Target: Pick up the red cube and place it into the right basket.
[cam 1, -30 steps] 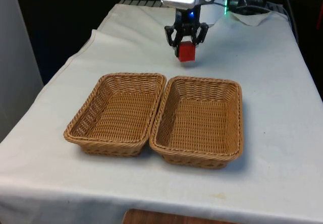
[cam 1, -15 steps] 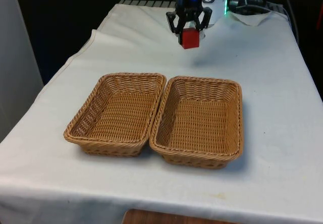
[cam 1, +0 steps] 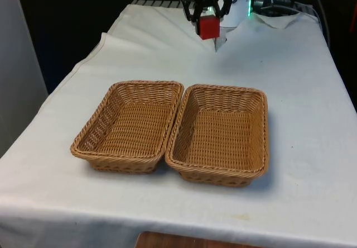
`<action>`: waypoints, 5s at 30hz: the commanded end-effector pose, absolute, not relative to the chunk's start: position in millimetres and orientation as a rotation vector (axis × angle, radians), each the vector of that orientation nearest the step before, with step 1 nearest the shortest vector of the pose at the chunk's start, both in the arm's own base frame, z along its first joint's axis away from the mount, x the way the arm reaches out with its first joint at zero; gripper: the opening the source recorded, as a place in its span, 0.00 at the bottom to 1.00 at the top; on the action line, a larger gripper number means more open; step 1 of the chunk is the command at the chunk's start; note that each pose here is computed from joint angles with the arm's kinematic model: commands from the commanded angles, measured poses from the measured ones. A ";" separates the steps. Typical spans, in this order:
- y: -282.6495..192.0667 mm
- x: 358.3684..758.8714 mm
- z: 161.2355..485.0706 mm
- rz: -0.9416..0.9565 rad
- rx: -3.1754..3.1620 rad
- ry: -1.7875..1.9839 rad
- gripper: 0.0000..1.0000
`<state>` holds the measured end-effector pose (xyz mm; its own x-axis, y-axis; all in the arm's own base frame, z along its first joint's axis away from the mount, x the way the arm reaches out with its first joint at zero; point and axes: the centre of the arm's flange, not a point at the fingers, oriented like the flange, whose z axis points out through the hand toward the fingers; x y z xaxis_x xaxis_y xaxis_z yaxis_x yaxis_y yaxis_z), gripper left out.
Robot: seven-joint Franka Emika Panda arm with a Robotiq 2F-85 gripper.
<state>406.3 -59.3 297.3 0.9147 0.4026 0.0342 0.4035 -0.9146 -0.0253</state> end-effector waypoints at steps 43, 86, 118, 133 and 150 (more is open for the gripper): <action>-146.7 461.1 355.1 0.067 -3.082 -0.523 0.02; -177.0 577.6 318.4 0.052 -3.181 -0.423 0.02; -181.0 641.7 266.0 -0.092 -3.176 -0.267 0.02; -180.6 669.5 223.5 -0.098 -3.179 -0.184 0.02; -170.5 676.0 205.9 -0.072 -3.184 -0.186 0.02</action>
